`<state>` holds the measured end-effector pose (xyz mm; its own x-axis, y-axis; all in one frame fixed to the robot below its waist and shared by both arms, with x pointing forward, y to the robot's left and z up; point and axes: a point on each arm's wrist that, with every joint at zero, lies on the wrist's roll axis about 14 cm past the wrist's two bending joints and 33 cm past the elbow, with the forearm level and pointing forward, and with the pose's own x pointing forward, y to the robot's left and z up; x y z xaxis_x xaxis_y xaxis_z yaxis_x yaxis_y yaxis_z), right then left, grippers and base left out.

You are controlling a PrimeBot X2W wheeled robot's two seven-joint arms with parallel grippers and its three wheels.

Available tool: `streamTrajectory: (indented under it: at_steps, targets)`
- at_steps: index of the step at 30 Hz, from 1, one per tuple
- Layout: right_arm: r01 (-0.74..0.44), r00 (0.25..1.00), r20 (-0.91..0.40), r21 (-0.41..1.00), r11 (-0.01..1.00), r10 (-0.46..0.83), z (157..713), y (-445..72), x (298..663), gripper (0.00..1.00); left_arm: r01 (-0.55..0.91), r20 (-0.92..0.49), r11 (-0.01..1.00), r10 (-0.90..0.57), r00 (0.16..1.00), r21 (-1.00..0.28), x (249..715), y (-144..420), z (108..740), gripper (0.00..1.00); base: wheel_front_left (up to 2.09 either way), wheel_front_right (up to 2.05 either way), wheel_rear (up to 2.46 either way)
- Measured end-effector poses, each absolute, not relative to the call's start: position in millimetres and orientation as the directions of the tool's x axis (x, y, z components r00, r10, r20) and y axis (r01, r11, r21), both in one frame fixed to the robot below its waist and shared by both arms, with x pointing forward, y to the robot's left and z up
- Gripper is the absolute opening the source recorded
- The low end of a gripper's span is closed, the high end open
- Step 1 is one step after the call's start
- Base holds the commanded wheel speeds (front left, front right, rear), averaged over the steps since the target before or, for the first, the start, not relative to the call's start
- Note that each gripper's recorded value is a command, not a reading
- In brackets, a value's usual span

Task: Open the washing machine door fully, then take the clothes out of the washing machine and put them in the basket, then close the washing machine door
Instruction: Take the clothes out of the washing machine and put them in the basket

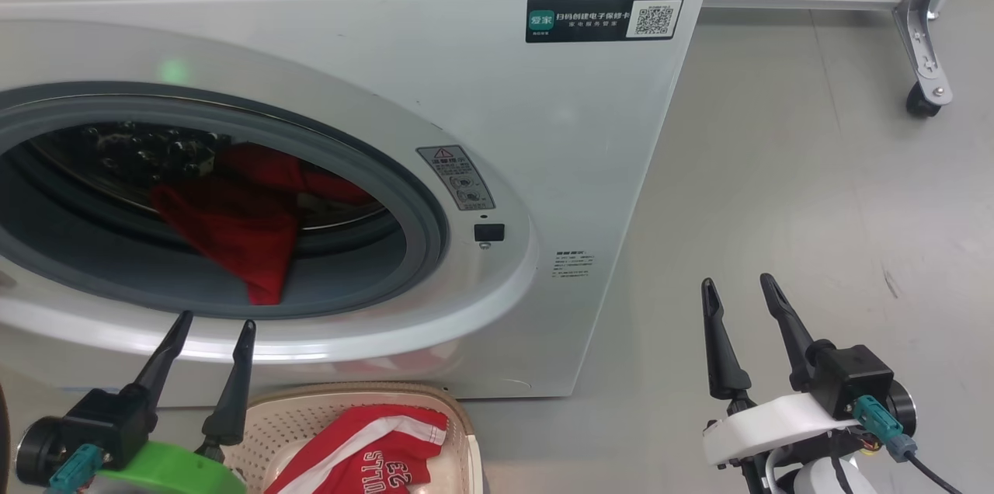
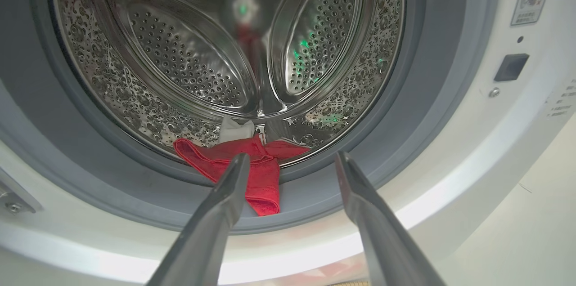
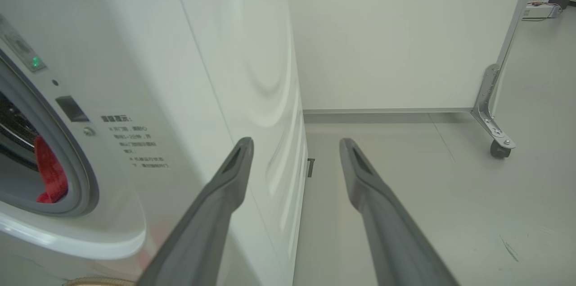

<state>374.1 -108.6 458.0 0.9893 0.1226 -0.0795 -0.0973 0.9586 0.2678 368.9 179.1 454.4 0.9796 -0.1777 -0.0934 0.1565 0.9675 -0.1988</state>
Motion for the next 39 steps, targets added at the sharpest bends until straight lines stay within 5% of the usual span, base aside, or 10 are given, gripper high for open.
streamTrajectory:
  at_steps: [39]
  targets:
    - [-0.025,0.986,-0.156,0.251,0.968,0.066,433.0,-124.5,379.8,1.0,0.294,-0.452,0.95,-0.307,0.837,-0.102,452.3,146.4,354.5,1.0,0.0,0.0,0.0]
